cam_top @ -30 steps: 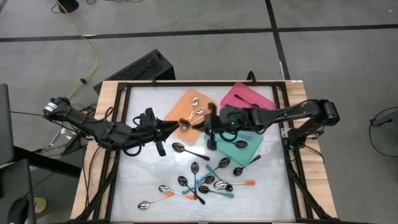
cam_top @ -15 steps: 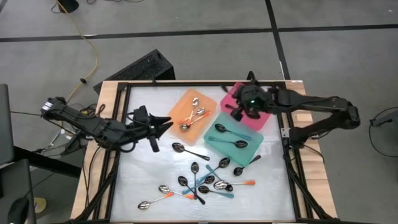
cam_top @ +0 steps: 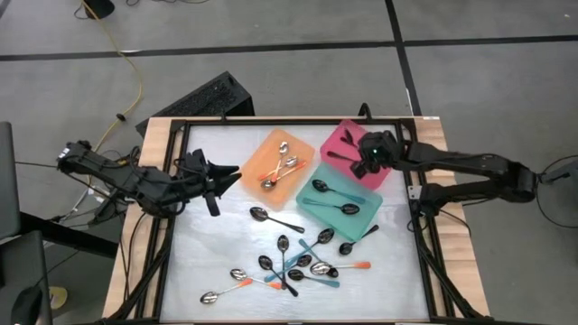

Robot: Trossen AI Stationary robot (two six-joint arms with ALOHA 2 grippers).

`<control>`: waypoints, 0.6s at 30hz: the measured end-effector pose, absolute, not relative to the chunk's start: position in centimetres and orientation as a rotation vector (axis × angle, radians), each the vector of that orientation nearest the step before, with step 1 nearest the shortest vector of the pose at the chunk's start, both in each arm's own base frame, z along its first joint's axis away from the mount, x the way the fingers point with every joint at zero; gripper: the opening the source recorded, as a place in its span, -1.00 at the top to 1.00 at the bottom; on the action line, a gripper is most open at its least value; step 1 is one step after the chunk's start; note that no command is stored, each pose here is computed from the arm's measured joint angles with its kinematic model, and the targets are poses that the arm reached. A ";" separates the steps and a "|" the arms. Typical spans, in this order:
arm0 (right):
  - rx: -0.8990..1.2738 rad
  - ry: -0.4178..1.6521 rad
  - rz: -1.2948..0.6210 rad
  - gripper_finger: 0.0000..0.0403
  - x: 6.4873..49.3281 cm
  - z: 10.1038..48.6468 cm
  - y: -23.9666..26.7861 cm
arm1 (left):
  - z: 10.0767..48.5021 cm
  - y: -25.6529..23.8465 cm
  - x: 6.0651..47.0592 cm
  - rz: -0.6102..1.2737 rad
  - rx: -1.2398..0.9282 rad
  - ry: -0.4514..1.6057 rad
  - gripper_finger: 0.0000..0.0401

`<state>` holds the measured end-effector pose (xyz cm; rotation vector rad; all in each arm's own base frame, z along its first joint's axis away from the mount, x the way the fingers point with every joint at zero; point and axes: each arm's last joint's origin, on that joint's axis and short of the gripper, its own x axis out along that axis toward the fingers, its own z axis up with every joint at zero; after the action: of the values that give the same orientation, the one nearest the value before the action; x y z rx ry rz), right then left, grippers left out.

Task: Sort silverware by color (type)
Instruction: Put the black spoon into the pink bin

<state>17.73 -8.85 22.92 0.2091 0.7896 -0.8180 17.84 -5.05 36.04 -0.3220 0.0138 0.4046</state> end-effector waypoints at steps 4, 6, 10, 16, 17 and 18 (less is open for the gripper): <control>0.222 0.807 -0.823 1.00 17.1 21.1 -9.4 | 35.7 -4.8 17.8 0.345 -0.349 0.019 0.56; 0.213 0.794 -0.798 1.00 17.0 20.7 -9.8 | 35.1 -4.6 17.6 0.323 -0.366 -0.001 0.56; 0.214 0.813 -0.815 1.00 16.3 20.0 -10.6 | 32.4 -4.0 16.6 0.308 -0.453 -0.105 0.56; 0.254 0.832 -0.861 1.00 15.0 19.6 -12.0 | 27.9 -3.1 14.6 0.307 -0.618 -0.317 0.56; 0.262 0.832 -0.867 1.00 14.9 19.5 -12.2 | 27.3 -3.0 14.3 0.311 -0.641 -0.348 0.56; 0.263 0.839 -0.875 1.00 14.8 19.4 -12.4 | 26.8 -2.9 14.1 0.309 -0.663 -0.375 0.56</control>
<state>14.81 -12.42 19.43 0.2628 0.8391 -0.8749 14.06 -2.89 26.78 -0.6627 -0.3750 0.3094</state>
